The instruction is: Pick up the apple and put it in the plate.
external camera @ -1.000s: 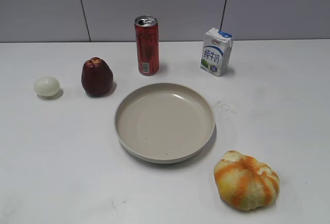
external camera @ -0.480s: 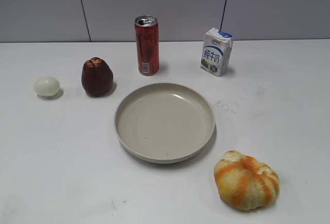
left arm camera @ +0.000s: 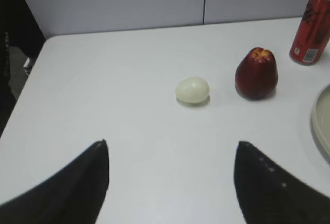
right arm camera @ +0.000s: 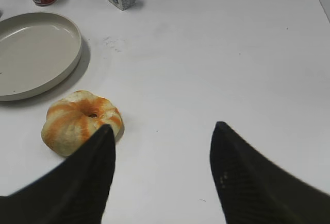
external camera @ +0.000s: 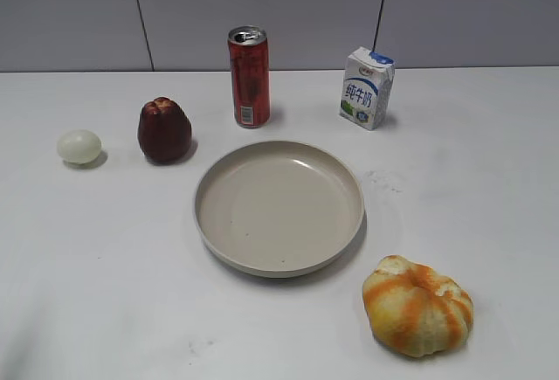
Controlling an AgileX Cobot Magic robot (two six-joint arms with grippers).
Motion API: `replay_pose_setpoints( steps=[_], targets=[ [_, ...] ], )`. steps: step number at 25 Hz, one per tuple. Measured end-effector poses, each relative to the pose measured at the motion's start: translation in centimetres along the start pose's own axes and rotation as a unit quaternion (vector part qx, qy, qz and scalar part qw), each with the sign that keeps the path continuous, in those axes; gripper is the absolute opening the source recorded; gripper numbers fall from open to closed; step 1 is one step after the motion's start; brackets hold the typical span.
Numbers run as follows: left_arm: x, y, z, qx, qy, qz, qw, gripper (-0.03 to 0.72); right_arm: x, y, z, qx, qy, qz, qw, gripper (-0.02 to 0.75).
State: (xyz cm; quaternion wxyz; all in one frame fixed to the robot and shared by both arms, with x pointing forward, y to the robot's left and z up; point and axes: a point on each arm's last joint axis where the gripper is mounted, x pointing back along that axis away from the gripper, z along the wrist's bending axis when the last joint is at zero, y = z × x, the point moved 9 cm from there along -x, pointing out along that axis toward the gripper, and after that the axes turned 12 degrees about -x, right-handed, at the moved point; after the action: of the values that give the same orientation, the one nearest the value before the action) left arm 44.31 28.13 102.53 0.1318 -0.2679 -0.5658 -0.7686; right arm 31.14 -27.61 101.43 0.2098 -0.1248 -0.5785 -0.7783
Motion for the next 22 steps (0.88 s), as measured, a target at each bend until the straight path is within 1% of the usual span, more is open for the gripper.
replay_pose_setpoints(
  steps=[2, 4, 7, 9, 11, 13, 17, 19, 22],
  targets=[
    [-1.9, 0.5, 0.1, -0.002, -0.017, 0.032, 0.999, 0.629, 0.0, 0.0, 0.0, 0.0, 0.0, 0.0, 1.0, 0.445],
    [-4.1, 0.8, -0.2, -0.003, -0.045, 0.072, 0.996, 0.646, 0.0, 0.0, 0.0, 0.0, 0.0, 0.0, 1.0, 0.445],
    [-7.0, 2.2, -0.5, 0.014, -0.082, 0.11, 0.99, 0.652, 0.0, 0.0, 0.0, 0.0, 0.0, 0.0, 1.0, 0.445],
    [-8.8, 3.7, -0.3, 0.019, -0.1, 0.124, 0.987, 0.65, 0.0, 0.0, 0.0, 0.0, 0.0, 0.0, 1.0, 0.445],
    [-10.7, 4.9, -0.6, 0.011, -0.12, 0.145, 0.982, 0.646, 0.0, 0.0, 0.0, 0.0, 0.0, 0.0, 1.0, 0.445],
    [-12.3, 6.7, -1.0, -0.002, -0.137, 0.15, 0.979, 0.643, 0.0, 0.0, 0.0, 0.0, 0.0, 0.0, 1.0, 0.445],
    [-15.8, 9.6, -3.7, -0.043, -0.171, 0.152, 0.973, 0.634, 0.0, 0.0, 0.0, 0.0, 0.0, 0.0, 1.0, 0.445],
    [-17.3, 11.2, -5.5, -0.072, -0.184, 0.146, 0.969, 0.631, 0.0, 0.0, 0.0, 0.0, 0.0, 0.0, 1.0, 0.445],
    [-20.0, 12.1, -7.9, -0.101, -0.194, 0.161, 0.962, 0.626, 0.0, 0.0, 0.0, 0.0, 0.0, 0.0, 1.0, 0.445]
  ],
)
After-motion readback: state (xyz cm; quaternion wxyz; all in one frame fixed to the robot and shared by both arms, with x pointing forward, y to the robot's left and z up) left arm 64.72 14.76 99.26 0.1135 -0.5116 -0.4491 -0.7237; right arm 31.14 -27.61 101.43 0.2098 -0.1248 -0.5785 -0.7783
